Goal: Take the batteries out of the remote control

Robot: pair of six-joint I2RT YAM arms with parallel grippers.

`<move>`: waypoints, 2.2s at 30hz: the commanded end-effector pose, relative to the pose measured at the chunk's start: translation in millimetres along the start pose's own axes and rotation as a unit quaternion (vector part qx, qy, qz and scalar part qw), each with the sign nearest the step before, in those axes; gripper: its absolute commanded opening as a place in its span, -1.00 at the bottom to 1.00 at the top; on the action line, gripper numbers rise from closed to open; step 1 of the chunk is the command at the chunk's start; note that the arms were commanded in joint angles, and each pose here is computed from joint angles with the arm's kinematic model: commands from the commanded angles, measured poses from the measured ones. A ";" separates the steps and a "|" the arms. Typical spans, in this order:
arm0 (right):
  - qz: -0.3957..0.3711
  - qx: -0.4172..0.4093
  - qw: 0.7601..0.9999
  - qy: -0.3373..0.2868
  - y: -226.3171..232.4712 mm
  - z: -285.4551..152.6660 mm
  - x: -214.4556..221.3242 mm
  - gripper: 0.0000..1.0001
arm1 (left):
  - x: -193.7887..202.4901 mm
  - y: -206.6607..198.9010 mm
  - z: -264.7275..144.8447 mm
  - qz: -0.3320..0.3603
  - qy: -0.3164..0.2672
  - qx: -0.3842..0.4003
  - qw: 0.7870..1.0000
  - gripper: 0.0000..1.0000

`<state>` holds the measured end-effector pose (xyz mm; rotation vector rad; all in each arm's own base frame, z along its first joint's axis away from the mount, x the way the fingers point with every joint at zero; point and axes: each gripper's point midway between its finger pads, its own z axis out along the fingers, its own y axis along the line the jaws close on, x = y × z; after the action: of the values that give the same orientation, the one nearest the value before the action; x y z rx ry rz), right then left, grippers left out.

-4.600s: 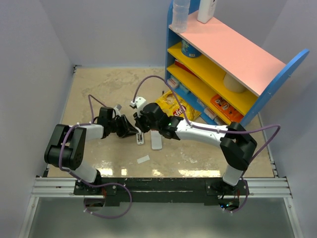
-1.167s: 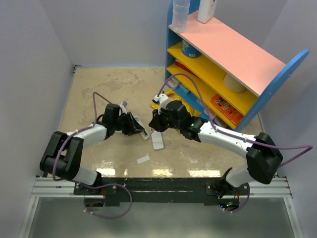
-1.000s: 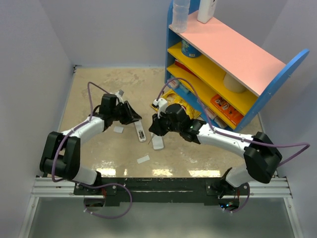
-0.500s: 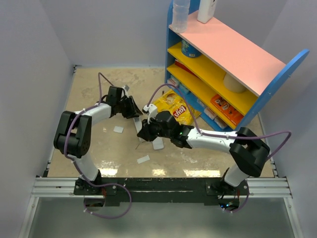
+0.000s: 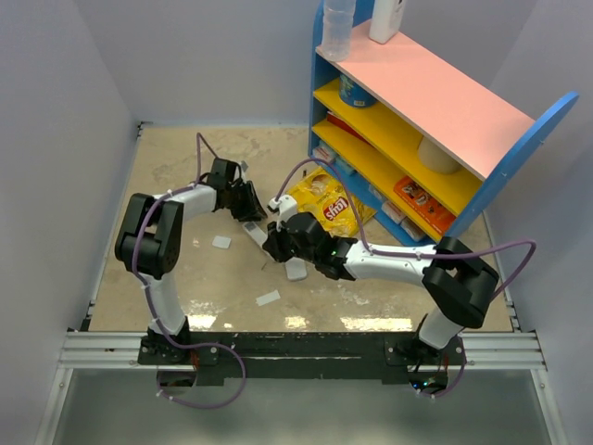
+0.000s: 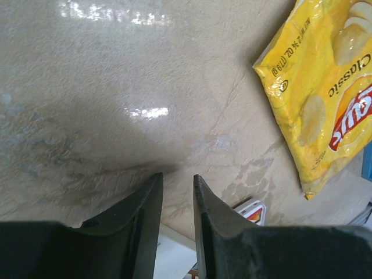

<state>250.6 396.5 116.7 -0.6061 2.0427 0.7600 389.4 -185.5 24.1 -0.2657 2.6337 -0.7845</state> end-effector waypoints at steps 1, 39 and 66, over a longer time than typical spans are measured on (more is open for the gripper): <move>-0.017 0.047 0.998 -0.034 -14.6 -10.5 -23.5 -1.00 | 9.4 26.9 -6.5 0.009 0.018 -0.077 0.997 -0.37; 0.033 0.078 0.990 -0.111 -67.2 -14.6 -88.5 -1.00 | 78.3 27.8 -58.4 -0.008 0.011 -0.091 0.996 -0.33; 0.036 0.016 0.993 -0.111 -58.7 14.7 -100.9 -1.00 | 23.4 -5.0 -44.2 -0.020 -0.013 -0.003 1.000 -0.38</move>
<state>338.8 369.2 145.0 -0.4428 1.9695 0.7420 333.5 -165.8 39.8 -0.3500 2.6727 -0.7119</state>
